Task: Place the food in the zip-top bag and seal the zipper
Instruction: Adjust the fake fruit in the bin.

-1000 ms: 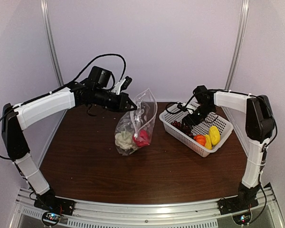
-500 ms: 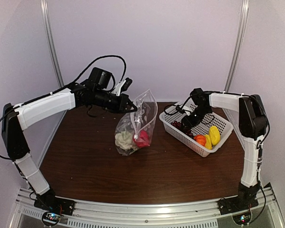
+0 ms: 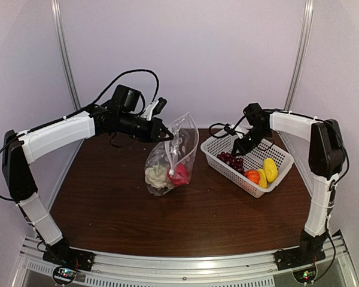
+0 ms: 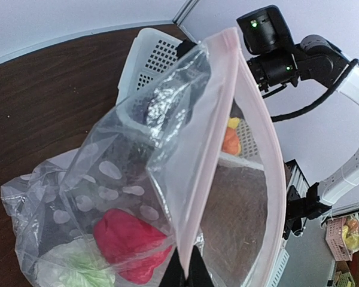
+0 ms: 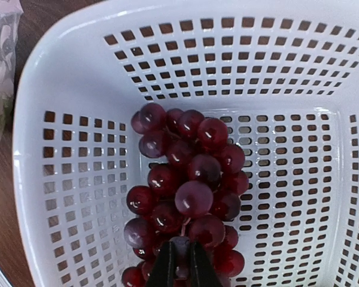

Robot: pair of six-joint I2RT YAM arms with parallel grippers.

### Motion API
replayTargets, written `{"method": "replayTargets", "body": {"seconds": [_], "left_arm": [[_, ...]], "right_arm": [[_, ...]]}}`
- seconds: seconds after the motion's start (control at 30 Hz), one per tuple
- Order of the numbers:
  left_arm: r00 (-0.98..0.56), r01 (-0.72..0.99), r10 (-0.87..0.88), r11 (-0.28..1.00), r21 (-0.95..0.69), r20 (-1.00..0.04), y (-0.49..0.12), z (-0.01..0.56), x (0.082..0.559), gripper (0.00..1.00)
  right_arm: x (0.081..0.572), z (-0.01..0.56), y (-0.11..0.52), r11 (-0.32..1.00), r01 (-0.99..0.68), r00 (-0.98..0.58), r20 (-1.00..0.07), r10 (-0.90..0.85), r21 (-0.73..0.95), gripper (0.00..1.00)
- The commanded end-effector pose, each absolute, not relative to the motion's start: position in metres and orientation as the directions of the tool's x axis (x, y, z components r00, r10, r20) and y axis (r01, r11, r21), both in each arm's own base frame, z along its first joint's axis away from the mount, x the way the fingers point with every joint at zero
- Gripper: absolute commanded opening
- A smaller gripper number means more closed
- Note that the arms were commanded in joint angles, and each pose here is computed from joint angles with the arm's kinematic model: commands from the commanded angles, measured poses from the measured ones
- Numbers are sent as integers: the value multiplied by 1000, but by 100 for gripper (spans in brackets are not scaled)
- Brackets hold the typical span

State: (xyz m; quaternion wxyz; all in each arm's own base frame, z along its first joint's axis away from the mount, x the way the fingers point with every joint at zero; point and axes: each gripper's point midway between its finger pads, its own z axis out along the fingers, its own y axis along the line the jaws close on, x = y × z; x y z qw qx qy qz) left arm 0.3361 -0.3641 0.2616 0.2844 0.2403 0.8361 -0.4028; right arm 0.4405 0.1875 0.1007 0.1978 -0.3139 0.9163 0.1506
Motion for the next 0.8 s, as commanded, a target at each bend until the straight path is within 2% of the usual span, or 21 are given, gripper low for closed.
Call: {"method": "replayTargets", "body": {"seconds": [0.0,0.07,0.4,0.7,0.73,0.77], "left_arm": [[-713,642,162,542,-543,-682,-369,264,339,0],[-714,641,161,542,-543,-682,-369,264,340,0],[-728,628,158,544,-556,-668,-370,260,340,0],[-739,620,159,539,-570,-655,-370,258,337,0],[-740,620,158,539,-570,-654,-370,258,337,0],[-739,620,159,539,-569,-655,-369,258,336,0]], "right_arm": [[436,145,175,772,-625,-700,-520,-489,115,3],[434,155,175,771,-627,-689,-539,-484,110,0],[436,188,169,786,-615,-657,-589,-470,59,0],[452,125,142,844,-535,-752,-437,-492,-30,0],[453,123,140,850,-525,-759,-433,-487,-35,4],[454,121,140,853,-521,-763,-429,-483,-34,14]]}}
